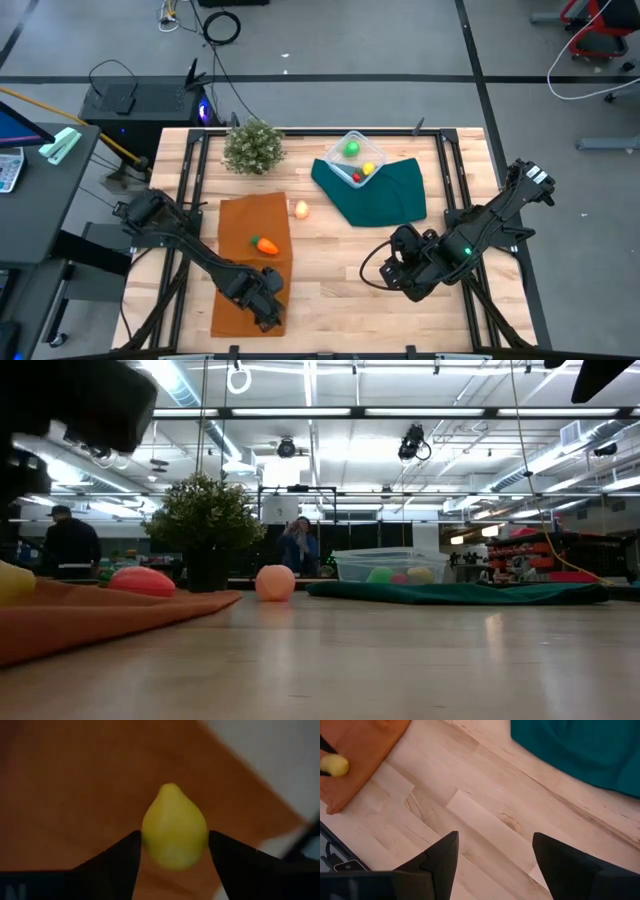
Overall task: Pick and placing Produce into tupperware
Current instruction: Put the lemon into the transparent bin
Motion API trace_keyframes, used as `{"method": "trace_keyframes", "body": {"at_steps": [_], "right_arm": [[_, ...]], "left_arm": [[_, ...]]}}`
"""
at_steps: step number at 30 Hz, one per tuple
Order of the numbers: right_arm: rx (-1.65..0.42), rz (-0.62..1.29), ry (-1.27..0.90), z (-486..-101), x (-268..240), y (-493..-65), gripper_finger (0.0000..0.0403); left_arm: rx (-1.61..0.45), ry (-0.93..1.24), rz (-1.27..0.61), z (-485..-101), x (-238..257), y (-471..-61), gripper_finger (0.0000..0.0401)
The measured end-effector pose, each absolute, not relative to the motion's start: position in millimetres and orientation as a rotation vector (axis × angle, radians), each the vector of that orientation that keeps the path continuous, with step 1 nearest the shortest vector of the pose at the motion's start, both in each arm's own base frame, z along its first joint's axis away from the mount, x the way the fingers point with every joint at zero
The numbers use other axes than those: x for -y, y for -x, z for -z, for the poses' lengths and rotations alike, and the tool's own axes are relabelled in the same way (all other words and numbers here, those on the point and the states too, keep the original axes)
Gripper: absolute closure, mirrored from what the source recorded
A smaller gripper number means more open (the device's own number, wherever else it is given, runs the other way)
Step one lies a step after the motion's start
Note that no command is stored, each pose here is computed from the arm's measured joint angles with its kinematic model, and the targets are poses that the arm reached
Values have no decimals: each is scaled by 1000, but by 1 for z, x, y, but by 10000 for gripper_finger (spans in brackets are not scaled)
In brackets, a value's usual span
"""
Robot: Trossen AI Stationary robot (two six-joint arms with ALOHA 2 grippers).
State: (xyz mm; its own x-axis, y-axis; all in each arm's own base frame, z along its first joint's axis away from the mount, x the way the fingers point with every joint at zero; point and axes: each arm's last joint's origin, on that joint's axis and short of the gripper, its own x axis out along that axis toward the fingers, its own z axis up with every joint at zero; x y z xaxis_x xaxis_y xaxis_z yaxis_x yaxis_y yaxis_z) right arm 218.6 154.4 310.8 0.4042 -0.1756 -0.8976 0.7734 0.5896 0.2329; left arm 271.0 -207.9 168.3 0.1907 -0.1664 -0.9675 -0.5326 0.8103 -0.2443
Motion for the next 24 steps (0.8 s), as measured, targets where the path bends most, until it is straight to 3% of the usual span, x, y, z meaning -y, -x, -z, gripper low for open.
{"method": "trace_keyframes", "body": {"at_steps": [9,13,17,24], "right_arm": [[-977,670,-718,-311,-154,-218,183],[-974,671,-717,-311,-154,-218,183],[-973,671,-717,-311,-154,-218,183],[-974,671,-717,-311,-154,-218,181]], "left_arm": [[-1357,567,-237,-203,196,-287,258],[-1356,567,-241,-203,194,-288,276],[-1353,523,-229,-203,193,-288,252],[-1364,471,-259,-202,190,-285,154]]}}
